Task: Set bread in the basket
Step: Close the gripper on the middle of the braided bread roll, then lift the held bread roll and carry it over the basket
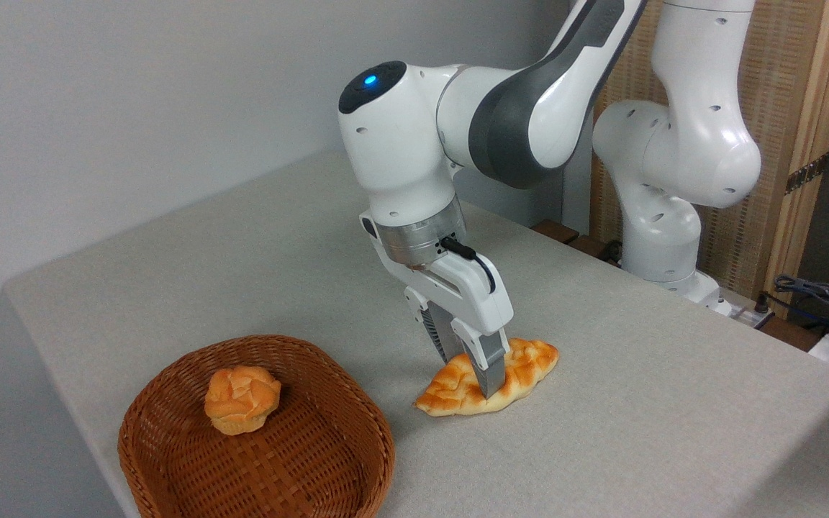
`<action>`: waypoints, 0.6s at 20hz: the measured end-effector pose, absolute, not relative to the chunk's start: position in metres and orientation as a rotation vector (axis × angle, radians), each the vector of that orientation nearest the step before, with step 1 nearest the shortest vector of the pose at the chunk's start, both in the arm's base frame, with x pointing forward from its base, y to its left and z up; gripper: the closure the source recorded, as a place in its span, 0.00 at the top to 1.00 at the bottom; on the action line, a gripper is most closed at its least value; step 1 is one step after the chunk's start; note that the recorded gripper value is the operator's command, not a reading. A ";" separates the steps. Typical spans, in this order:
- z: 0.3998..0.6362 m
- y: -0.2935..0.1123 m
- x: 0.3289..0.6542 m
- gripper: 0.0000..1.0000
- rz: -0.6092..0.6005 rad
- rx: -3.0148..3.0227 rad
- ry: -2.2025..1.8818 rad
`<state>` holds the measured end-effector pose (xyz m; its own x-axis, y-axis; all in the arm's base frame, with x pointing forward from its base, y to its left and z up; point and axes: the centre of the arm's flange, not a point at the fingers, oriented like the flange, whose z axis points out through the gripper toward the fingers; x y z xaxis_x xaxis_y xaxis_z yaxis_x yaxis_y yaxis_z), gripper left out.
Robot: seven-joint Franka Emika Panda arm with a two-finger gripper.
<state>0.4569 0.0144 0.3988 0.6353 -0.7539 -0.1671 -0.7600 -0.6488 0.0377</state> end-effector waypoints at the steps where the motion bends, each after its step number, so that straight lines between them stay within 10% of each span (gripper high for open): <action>1: 0.399 0.014 0.457 0.27 0.261 -2.808 1.300; 12: 0.402 0.016 0.459 0.29 0.249 -2.805 1.301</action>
